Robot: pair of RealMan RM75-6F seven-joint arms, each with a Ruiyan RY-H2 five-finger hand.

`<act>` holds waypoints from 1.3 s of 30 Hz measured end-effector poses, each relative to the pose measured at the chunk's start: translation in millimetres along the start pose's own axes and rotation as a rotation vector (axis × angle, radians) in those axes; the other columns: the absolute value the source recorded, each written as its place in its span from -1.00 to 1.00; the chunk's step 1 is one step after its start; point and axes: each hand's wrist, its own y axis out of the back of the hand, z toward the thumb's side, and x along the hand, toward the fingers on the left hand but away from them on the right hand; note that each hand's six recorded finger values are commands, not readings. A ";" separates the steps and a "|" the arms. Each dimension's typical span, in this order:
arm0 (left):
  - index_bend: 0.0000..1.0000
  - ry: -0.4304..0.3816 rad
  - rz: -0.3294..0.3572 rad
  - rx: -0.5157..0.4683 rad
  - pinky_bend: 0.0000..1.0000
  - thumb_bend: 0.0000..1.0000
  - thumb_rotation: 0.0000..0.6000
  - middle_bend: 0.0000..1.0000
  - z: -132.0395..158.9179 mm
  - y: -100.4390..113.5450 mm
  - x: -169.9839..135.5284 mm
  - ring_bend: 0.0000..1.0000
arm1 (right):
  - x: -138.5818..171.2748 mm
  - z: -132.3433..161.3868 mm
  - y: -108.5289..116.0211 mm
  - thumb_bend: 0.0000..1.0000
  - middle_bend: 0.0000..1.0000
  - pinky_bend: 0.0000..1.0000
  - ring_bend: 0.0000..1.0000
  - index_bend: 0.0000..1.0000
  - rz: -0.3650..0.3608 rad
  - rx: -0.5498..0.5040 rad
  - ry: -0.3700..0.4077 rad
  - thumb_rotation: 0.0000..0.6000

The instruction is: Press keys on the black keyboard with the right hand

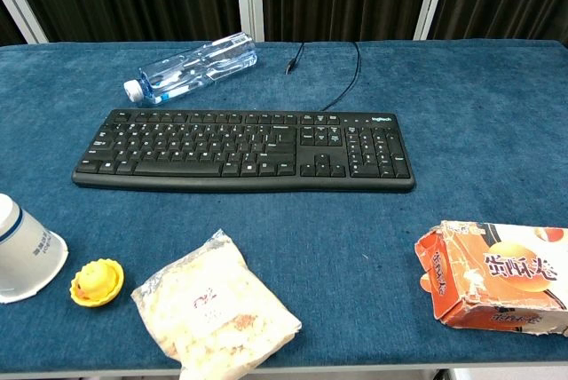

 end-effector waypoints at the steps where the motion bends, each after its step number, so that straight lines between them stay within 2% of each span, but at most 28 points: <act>1: -0.65 -0.001 0.000 -0.002 -1.00 -0.77 1.00 -0.73 0.1 -0.2 -0.3 -0.84 | 0.5 0.6 -0.8 -0.87 -1.00 -1.00 -1.00 -1.00 0.003 0.000 0.003 0.62; 8: -0.65 -0.017 0.000 -0.007 -1.00 -0.77 1.00 -0.73 3.0 -0.8 -1.4 -0.84 | -7.5 14.9 -1.9 -0.87 -1.00 -1.00 -1.00 -1.00 0.018 0.008 0.053 0.61; 10: -0.65 -0.022 0.000 -0.009 -1.00 -0.77 1.00 -0.73 4.6 -1.3 -1.4 -0.84 | -16.6 25.2 0.1 -0.87 -0.96 -0.99 -1.00 -1.00 0.020 0.014 0.083 0.61; 12: -0.65 -0.026 0.005 -0.012 -1.00 -0.77 1.00 -0.73 6.1 -0.8 -0.9 -0.84 | -27.3 38.5 0.6 -0.87 -0.87 -0.90 -0.97 -1.00 0.031 0.024 0.117 0.61; 14: -0.65 -0.029 0.008 -0.012 -1.00 -0.77 1.00 -0.73 6.9 -0.2 0.0 -0.84 | -38.1 52.0 -0.3 -0.78 -0.67 -0.61 -0.74 -1.00 0.049 0.033 0.149 0.60; 15: -0.65 -0.030 0.008 -0.011 -1.00 -0.77 1.00 -0.73 7.2 -0.2 0.3 -0.84 | -46.1 61.6 -1.8 -0.66 -0.50 -0.39 -0.49 -1.00 0.066 0.038 0.171 0.60; 16: -0.65 -0.031 0.007 -0.011 -1.00 -0.77 1.00 -0.73 7.4 -0.4 0.6 -0.84 | -52.7 69.0 -3.3 -0.57 -0.39 -0.25 -0.32 -1.00 0.081 0.042 0.187 0.60; 17: -0.65 -0.032 0.005 -0.010 -1.00 -0.77 1.00 -0.73 7.6 -1.0 0.8 -0.84 | -59.8 76.6 -5.2 -0.38 -0.16 0.00 0.00 -1.00 0.097 0.047 0.203 0.59; 18: -0.65 -0.033 0.002 -0.009 -1.00 -0.77 1.00 -0.73 7.7 -1.6 0.9 -0.84 | -70.0 86.8 -8.5 -0.27 -0.03 0.15 0.17 -1.00 0.122 0.054 0.221 0.59; 20: -0.65 -0.033 -0.006 -0.007 -1.00 -0.77 1.00 -0.73 7.5 -3.2 1.0 -0.84 | -85.6 101.6 -15.3 0.10 0.32 0.54 0.58 -1.00 0.168 0.062 0.243 0.58; 24: -0.66 -0.024 -0.015 -0.004 -1.00 -0.77 1.00 -0.73 4.9 -4.9 1.1 -0.84 | -122.1 133.9 -31.4 0.57 0.60 0.84 0.88 -0.86 0.259 0.075 0.264 0.58; 29: -0.65 -0.012 -0.030 0.000 -1.00 -0.77 1.00 -0.73 1.6 -9.1 2.0 -0.84 | -160.4 171.3 -52.3 0.96 0.72 1.00 1.00 -0.74 0.342 0.071 0.255 0.56; 39: -0.65 -0.001 -0.047 0.006 -1.00 -0.77 1.00 -0.73 -1.9 -13.9 7.3 -0.84 | -215.8 252.7 -99.5 1.00 0.80 1.00 1.00 -0.58 0.505 0.117 0.250 0.52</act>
